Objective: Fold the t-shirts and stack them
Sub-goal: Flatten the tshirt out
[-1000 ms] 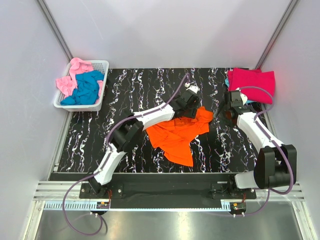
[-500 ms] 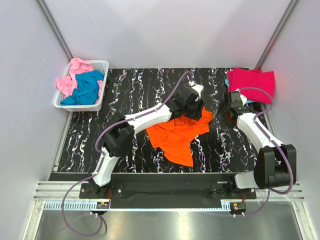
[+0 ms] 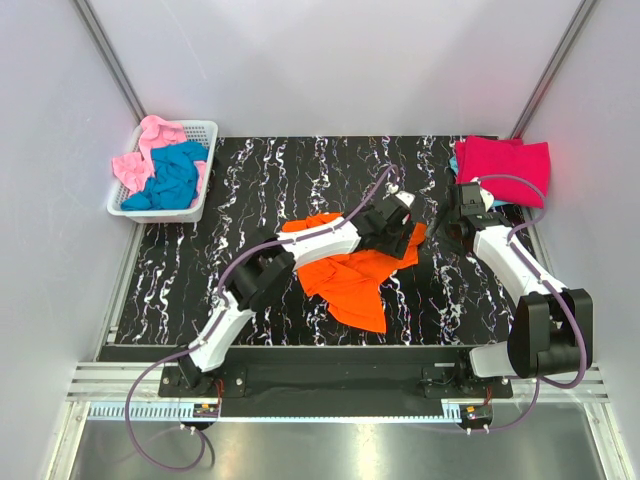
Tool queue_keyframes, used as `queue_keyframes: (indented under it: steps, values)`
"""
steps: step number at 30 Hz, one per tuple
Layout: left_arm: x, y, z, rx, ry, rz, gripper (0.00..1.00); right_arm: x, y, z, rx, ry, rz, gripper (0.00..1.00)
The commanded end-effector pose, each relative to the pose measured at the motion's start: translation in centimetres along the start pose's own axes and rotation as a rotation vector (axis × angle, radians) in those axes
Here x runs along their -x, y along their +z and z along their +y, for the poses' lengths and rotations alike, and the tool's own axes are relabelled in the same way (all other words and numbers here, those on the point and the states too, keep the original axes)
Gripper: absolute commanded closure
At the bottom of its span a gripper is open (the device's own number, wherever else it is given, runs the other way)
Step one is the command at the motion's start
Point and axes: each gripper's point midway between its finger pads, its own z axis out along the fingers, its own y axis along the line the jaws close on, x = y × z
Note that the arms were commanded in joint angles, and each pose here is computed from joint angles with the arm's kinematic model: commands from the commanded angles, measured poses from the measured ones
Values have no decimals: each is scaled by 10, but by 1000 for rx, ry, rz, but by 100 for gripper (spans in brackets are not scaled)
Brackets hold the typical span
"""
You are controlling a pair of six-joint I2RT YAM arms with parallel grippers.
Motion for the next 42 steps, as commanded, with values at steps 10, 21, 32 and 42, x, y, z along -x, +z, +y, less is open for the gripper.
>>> queue_keyframes:
  steps: [10,21,32,42]
  values:
    - [60,5,19,149,21,-200,34,16,-4,3,9,-13,-52,33]
    - [66,8,24,172,-5,-222,100,16,-1,3,0,-23,-49,32]
    - [113,-114,92,468,-73,-417,100,10,-2,1,4,-3,-35,33]
    - [81,-210,148,685,-137,-477,100,-13,14,16,87,-1,63,35]
